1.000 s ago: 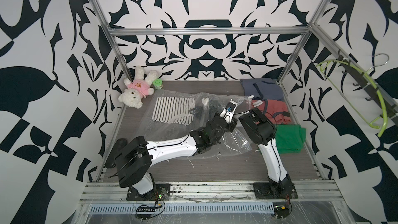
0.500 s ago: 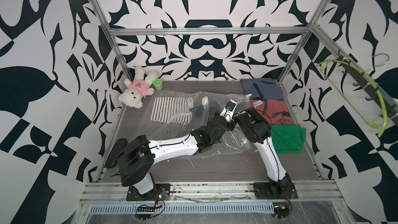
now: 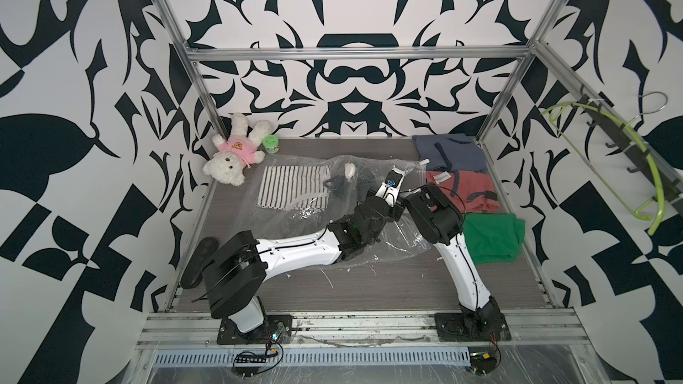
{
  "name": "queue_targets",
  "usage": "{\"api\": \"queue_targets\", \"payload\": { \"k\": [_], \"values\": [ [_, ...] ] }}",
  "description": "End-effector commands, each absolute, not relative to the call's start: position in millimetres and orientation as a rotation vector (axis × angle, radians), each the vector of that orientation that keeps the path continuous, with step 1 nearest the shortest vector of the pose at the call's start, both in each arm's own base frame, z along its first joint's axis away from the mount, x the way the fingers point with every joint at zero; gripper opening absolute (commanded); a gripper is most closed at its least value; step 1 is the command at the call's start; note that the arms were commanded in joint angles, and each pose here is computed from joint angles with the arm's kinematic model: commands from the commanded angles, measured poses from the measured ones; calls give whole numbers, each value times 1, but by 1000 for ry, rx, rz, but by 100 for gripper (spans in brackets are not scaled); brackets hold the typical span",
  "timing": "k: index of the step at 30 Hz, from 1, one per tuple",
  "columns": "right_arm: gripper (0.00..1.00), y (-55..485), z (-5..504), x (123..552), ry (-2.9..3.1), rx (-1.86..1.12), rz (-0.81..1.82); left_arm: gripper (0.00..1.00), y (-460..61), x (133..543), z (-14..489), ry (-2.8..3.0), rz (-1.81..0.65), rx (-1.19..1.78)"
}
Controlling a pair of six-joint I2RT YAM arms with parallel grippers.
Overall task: Take the tank top out of the vacuum bag
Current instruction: Take out the tank top from the vacuum bag.
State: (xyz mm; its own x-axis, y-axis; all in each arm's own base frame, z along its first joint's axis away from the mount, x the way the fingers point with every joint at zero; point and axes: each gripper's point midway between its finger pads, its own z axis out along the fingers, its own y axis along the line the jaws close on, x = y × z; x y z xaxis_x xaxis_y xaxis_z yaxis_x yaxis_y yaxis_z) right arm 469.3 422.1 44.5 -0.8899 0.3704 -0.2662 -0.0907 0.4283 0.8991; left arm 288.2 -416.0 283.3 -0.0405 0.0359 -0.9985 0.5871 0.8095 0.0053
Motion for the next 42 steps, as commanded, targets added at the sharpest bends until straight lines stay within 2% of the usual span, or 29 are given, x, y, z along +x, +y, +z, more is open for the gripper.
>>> {"api": "queue_targets", "payload": {
  "k": [1, 3, 6, 22, 29, 42],
  "values": [
    [32, 439, 23, 446, 2397, 232, 1344, 0, -453, 260, 287, 1524, -635, 621],
    [16, 439, 16, 446, 2405, 267, 1359, 0, -453, 261, 286, 1526, -632, 617],
    [0, 447, 19, 447, 2398, 266, 1419, 0, -450, 264, 285, 1530, -613, 600],
    [0, 445, 104, 434, 2192, 11, 1489, 0, -413, 292, 271, 1618, -528, 515],
    [0, 436, 111, 414, 2159, -101, 1474, 0, -407, 301, 260, 1652, -476, 502],
    [0, 395, 101, 399, 2218, -8, 1316, 0, -393, 309, 250, 1679, -415, 481]
  ]
}}
